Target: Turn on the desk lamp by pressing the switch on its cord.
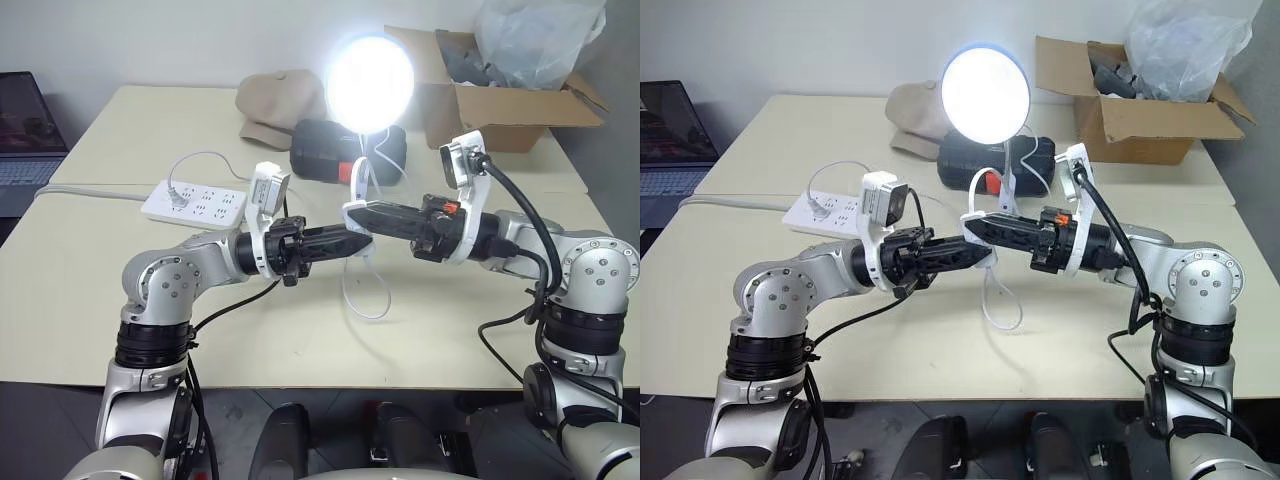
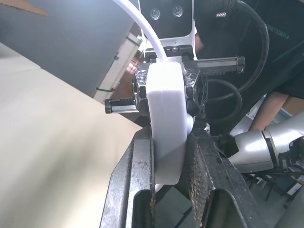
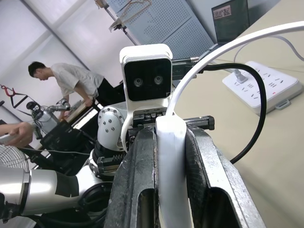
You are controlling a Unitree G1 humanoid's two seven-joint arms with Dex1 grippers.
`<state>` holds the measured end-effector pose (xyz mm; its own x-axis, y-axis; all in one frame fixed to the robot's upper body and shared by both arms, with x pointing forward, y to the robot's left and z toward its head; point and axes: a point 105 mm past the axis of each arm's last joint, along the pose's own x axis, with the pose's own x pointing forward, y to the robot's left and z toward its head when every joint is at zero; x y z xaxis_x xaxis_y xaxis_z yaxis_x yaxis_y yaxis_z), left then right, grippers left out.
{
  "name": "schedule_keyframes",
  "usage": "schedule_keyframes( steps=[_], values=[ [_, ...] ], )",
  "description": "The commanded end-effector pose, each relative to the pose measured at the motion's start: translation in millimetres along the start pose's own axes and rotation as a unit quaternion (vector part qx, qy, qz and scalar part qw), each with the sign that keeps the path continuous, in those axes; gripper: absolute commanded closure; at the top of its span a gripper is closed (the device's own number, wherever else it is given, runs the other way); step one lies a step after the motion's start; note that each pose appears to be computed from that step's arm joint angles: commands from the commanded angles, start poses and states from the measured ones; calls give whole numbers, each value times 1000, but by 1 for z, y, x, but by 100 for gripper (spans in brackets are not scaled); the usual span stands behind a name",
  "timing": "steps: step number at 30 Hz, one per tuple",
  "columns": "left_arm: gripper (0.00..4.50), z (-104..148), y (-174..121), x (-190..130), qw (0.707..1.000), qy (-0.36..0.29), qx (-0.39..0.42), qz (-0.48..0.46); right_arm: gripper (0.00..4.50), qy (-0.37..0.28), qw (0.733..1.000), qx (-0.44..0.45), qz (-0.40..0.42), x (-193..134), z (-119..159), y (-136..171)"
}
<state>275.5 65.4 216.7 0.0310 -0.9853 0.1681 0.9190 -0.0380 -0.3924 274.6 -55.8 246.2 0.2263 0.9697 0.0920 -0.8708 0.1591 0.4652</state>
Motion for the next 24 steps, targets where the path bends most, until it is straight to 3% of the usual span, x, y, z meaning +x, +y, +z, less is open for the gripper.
schedule_keyframes(
  steps=[1,8,11,24],
  values=[
    [399,-1,-3,1,1000,4,6,-5,411,-16,999,-25,27,2,11,14],
    [399,2,-2,0,1000,-16,-4,-5,411,-19,999,-24,26,3,12,14],
    [322,4,0,-3,1000,-17,-14,-1,411,-21,999,-22,25,3,12,14],
    [76,3,-6,-9,1000,0,-17,-3,411,-29,999,-13,17,3,12,7]
  ],
)
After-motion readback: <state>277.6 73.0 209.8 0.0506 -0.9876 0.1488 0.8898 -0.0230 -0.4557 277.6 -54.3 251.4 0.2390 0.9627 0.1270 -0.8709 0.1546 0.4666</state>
